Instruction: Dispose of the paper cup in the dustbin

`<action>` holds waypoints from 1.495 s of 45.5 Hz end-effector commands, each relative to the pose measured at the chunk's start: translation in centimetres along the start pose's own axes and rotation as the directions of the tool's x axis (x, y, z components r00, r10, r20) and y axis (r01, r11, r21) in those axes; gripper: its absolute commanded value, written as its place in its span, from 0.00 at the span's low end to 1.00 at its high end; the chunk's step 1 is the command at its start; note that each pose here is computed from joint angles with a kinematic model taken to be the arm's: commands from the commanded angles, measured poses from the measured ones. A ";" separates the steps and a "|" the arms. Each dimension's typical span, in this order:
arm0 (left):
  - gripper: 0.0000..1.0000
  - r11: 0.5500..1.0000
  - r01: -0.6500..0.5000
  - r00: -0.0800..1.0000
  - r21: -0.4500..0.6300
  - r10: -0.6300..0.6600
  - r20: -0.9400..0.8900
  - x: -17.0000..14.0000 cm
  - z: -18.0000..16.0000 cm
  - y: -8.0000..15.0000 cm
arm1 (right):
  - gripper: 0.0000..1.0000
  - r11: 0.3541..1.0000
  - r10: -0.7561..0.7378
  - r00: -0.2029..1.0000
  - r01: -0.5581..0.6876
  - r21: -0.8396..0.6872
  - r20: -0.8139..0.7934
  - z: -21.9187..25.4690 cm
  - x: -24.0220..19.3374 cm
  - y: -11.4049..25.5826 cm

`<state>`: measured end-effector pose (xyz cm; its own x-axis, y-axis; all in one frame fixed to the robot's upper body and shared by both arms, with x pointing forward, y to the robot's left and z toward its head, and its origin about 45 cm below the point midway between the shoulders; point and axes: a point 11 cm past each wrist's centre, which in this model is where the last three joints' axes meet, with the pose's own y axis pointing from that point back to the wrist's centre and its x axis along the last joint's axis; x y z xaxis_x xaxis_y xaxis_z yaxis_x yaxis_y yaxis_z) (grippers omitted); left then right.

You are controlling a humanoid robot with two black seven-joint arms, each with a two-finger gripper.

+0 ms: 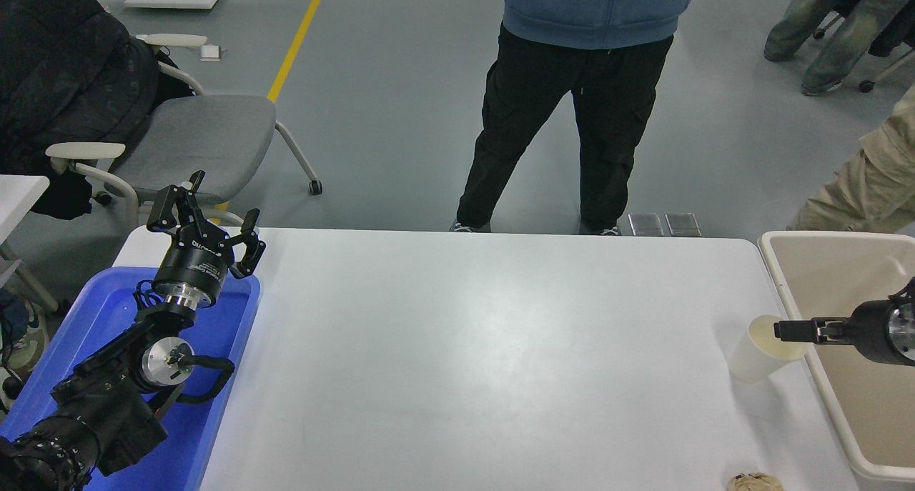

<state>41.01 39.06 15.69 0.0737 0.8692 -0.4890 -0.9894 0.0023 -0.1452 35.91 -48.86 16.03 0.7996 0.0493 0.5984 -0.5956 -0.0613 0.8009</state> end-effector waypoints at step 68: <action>1.00 1.000 0.001 1.000 0.001 -0.001 -0.003 -0.1 -0.1 0.0 | 0.00 1.000 -0.009 1.000 0.009 0.016 0.028 1.5 -1.3 -0.1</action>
<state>41.00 39.08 15.69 0.0735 0.8693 -0.4887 -0.9894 0.0019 -0.1454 34.98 -50.22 14.47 0.8149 0.0491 0.5775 -0.5749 -0.0570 0.8162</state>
